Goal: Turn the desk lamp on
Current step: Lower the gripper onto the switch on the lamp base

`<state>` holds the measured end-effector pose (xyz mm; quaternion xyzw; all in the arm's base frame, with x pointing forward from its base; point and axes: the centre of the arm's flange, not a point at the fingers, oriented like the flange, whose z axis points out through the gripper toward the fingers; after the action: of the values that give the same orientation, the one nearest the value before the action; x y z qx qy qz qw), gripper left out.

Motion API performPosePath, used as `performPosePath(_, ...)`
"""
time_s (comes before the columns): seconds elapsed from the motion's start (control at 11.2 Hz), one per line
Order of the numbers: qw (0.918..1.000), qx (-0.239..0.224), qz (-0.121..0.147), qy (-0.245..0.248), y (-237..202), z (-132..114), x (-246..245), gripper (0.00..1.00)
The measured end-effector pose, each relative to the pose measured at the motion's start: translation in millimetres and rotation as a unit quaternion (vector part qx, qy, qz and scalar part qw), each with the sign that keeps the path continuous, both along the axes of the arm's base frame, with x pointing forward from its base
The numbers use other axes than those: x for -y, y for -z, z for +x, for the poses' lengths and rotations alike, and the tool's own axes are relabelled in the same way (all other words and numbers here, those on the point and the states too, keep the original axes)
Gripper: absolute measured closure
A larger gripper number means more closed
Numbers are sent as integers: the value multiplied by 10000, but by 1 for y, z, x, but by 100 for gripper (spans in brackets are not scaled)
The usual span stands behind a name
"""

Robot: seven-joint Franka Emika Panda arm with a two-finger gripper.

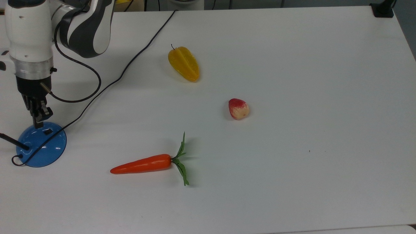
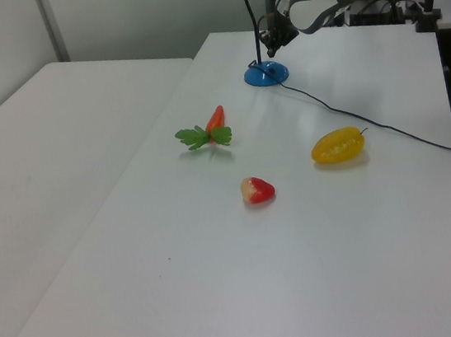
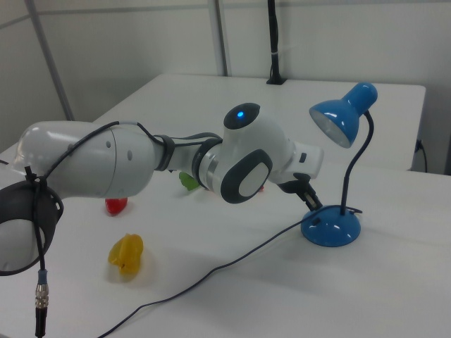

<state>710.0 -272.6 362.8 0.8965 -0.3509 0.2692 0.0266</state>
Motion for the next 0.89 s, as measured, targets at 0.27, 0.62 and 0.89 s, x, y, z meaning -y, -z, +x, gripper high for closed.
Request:
performPosePath(0.27, 10000, -15, 36, 2, 5, 3, -5, 99)
performPosePath(0.62, 10000, -56, 46, -8, 17, 4, -7, 99)
performPosePath(0.89, 9999, -78, 52, -44, 26, 9, -13, 99)
